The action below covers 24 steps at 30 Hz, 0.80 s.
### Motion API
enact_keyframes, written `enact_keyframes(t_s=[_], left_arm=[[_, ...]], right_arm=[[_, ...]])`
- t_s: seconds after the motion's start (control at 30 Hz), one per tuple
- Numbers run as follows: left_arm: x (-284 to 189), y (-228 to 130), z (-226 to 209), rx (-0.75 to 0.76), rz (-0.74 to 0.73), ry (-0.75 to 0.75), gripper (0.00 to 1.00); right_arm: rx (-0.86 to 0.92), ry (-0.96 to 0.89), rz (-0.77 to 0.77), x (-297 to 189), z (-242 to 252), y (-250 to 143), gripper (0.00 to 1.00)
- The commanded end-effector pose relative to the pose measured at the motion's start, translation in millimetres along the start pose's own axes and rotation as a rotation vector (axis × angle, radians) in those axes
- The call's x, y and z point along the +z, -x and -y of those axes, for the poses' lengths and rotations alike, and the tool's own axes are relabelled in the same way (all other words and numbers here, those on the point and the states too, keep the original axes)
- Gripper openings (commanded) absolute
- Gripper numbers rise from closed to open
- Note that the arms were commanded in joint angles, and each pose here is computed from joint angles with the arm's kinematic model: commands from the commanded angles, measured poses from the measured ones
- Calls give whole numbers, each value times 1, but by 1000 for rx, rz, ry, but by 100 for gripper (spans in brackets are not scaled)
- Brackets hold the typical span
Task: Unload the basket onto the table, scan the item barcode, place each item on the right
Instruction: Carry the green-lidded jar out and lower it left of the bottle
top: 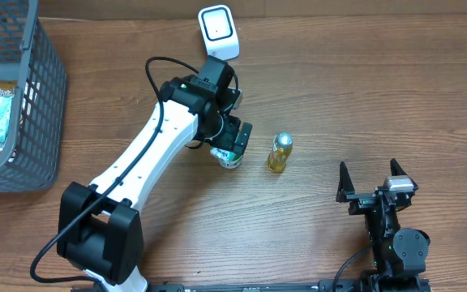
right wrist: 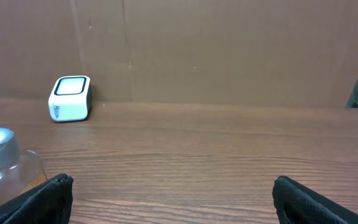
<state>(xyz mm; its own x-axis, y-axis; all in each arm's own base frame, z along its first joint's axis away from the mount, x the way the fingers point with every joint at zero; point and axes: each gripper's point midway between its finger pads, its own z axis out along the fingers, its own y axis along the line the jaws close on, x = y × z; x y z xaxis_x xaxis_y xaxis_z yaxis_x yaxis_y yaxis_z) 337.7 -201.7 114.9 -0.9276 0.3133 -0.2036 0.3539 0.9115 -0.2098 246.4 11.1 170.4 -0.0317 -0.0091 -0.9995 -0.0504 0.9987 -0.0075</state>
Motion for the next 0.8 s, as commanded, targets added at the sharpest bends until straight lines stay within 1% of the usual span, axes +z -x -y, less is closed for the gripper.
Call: enact_keyframes(t_s=[0.0, 0.17, 0.27, 0.3, 0.43, 0.53, 0.63, 0.67, 0.7, 0.77], left_arm=[[16, -10, 1, 44, -39, -37, 100], [30, -21, -4, 37, -66, -35, 100], [36, -21, -5, 38, -57, -36, 100], [37, -20, -6, 38, -52, -36, 99], [37, -15, 0, 40, -32, -69, 87], [36, -16, 8, 40, -36, -117, 83], [36, -22, 9, 33, -62, -124, 75], [36, -25, 9, 31, -72, -123, 70], [36, -27, 8, 28, -84, -122, 67], [35, -32, 6, 20, -102, -115, 68]], right_arm=[[-1, 6, -4, 1, -1, -4, 100], [-1, 6, -4, 1, -1, -4, 100], [-1, 6, -4, 1, -1, -4, 100], [-1, 6, -4, 1, -1, -4, 100], [-1, 6, -4, 1, -1, -4, 100], [-1, 6, -4, 1, -1, -4, 100], [-1, 6, -4, 1, -1, -4, 100], [-1, 6, -4, 1, -1, -4, 100], [-1, 6, -4, 1, -1, -4, 100], [-1, 6, -4, 1, -1, -4, 100]])
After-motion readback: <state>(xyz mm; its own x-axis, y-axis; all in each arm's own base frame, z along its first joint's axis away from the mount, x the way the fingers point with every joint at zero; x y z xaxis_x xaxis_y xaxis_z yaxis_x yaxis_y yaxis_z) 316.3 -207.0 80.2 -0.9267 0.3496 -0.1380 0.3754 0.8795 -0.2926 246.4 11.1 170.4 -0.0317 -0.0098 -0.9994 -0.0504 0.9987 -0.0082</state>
